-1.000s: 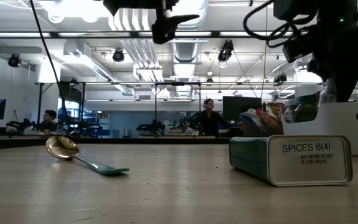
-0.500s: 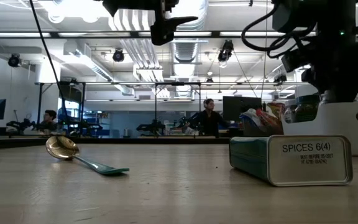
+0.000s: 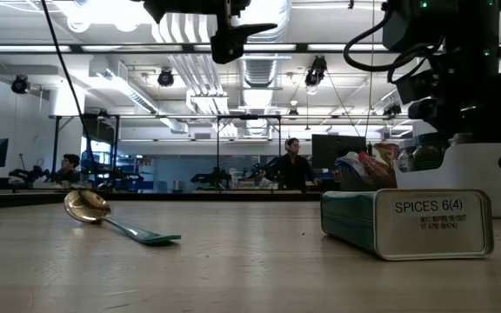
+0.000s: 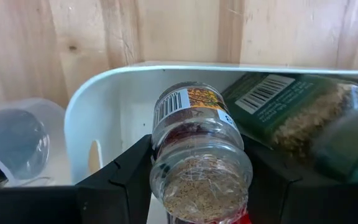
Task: Pick & Place Food Item
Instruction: Put the brown seasoning bottle into the white bin
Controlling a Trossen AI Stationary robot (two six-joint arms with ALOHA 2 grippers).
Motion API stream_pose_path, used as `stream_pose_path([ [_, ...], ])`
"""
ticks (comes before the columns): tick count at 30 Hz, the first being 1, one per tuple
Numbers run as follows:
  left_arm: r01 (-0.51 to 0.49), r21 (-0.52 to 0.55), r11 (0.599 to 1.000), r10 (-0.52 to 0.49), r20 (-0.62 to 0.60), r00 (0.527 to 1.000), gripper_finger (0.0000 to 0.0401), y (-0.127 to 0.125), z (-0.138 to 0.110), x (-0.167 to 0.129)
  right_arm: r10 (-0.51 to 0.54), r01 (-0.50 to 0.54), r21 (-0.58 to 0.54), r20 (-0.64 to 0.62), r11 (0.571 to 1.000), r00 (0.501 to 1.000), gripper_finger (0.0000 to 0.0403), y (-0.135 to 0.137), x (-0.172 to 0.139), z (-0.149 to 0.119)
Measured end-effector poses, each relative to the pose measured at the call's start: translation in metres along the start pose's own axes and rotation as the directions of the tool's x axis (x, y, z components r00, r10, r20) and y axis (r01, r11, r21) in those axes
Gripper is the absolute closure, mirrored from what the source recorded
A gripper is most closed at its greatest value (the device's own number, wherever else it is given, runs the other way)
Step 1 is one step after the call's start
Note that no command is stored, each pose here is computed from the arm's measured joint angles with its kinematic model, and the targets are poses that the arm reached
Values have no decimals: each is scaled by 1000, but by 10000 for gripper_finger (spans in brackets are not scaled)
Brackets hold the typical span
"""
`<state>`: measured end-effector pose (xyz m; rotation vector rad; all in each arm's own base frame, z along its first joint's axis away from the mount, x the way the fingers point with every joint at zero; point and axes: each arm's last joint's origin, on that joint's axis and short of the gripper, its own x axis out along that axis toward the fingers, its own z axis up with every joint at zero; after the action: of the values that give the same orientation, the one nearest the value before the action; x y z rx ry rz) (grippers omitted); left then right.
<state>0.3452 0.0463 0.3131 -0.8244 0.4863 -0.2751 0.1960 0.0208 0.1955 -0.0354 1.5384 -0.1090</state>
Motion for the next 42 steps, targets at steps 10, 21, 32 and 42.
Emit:
stream_pose_path([
  [10,-3,2,1000,3,2,1000,25,0,0,0,33,-33,-41,-13,999,999,220,2,7,3],
  [21,-3,2,1000,3,2,1000,25,0,0,0,29,-31,-55,-32,998,999,220,4,16,10],
  [32,-3,2,1000,3,3,1000,25,0,0,0,42,-43,-43,-28,998,999,195,5,16,10],
  [42,-3,2,1000,3,3,1000,25,0,0,0,70,-71,-31,-31,997,997,188,5,16,10],
])
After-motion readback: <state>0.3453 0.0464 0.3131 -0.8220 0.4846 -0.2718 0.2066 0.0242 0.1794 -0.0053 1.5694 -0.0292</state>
